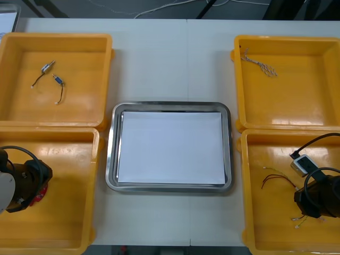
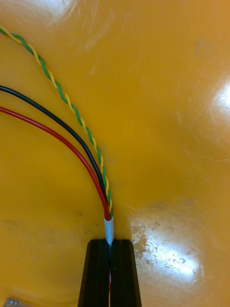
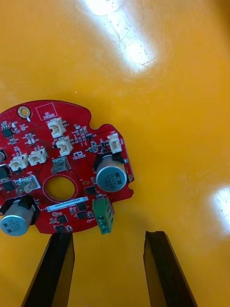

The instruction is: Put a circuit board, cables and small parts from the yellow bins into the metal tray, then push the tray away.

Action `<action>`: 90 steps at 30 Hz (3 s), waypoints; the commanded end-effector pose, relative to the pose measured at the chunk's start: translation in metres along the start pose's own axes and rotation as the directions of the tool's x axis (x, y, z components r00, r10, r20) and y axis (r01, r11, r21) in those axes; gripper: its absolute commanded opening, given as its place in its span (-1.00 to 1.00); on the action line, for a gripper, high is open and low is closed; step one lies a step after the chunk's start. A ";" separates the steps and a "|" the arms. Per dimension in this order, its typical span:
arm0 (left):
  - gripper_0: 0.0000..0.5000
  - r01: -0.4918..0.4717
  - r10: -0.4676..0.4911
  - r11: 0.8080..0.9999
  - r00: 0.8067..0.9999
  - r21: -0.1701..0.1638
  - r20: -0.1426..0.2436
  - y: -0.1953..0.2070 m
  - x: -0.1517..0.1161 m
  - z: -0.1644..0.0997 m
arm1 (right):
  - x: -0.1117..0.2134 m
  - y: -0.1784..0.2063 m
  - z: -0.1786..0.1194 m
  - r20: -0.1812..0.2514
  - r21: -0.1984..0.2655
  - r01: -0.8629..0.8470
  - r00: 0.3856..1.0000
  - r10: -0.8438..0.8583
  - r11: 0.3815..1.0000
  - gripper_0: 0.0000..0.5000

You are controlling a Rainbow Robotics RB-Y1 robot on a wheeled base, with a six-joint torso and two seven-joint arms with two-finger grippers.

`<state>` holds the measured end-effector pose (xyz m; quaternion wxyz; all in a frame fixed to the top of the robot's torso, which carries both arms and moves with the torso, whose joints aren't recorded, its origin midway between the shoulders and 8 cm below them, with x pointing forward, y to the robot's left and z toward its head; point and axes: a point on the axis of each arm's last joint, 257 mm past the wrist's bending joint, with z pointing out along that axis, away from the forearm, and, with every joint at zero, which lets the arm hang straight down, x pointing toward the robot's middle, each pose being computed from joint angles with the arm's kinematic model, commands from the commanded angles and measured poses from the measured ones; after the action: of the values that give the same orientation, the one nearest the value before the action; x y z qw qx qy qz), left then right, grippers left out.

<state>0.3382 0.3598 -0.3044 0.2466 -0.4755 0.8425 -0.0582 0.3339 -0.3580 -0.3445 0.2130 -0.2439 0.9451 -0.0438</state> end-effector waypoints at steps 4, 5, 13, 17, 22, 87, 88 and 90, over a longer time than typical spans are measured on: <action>0.69 0.029 -0.029 0.999 0.999 0.016 0.029 0.004 -0.006 -0.005 | -0.025 0.004 -0.008 0.049 -0.006 0.054 0.997 -0.054 0.998 -1.00; 0.70 0.029 -0.029 0.999 0.999 0.016 0.029 0.004 -0.006 -0.005 | -0.026 0.004 -0.009 0.050 -0.004 0.058 0.997 -0.058 0.998 -1.00; 0.69 0.029 -0.030 0.999 0.999 0.023 0.038 0.004 -0.009 0.006 | -0.039 -0.007 -0.055 0.031 0.028 0.090 0.995 -0.091 0.996 -1.00; 0.70 0.024 -0.025 1.000 0.998 0.017 0.050 0.006 -0.011 0.009 | -0.042 -0.010 -0.072 0.029 0.040 0.101 0.994 -0.102 0.994 -1.00; 0.70 0.024 -0.024 1.000 0.999 0.009 0.045 0.009 -0.010 0.011 | -0.047 -0.009 -0.093 0.044 0.010 0.094 0.995 -0.094 0.996 -1.00; -1.00 0.002 -0.002 1.000 0.999 0.000 0.034 0.006 0.010 0.023 | -0.068 0.013 -0.166 0.061 -0.008 0.120 0.991 -0.120 0.993 -1.00; -1.00 0.000 0.000 1.000 0.999 0.001 0.035 0.005 0.010 0.023 | -0.068 0.013 -0.166 0.061 -0.008 0.120 0.991 -0.120 0.993 -1.00; -1.00 -0.013 0.013 1.000 0.999 0.002 0.043 0.005 0.007 0.020 | -0.068 0.013 -0.166 0.061 -0.008 0.120 0.991 -0.120 0.993 -1.00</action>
<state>0.3523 0.3659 -0.3189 0.2729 -0.4745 0.8354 -0.0498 0.3066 -0.3209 -0.1847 0.2132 -0.3236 0.9208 -0.0452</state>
